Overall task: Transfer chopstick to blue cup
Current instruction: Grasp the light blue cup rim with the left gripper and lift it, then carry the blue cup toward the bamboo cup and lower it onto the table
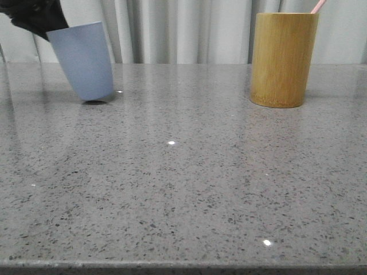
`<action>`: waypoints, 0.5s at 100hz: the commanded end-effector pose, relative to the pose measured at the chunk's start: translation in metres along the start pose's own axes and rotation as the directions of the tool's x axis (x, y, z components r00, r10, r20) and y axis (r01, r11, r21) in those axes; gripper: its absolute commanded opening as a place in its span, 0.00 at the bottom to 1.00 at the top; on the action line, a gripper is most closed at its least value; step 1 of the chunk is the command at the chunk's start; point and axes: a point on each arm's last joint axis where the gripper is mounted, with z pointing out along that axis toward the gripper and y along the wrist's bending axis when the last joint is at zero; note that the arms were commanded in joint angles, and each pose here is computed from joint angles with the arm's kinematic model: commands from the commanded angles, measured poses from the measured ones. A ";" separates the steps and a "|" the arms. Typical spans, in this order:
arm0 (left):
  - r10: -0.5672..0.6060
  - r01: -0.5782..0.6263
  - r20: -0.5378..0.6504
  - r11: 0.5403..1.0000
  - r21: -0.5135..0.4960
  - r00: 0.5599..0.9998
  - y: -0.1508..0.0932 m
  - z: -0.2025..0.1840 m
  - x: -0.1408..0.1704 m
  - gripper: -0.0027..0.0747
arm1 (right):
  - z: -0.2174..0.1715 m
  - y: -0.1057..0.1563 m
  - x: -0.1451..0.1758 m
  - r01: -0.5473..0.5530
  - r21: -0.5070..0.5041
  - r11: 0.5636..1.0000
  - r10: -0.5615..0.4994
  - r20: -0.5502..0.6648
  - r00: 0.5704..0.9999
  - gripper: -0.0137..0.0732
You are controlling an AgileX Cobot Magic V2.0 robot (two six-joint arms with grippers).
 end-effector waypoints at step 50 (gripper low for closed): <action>0.288 -0.320 0.204 0.936 0.148 0.936 -0.133 -0.052 -0.036 0.01 | -0.001 0.000 -0.015 0.003 0.003 1.000 -0.004 0.093 0.996 0.87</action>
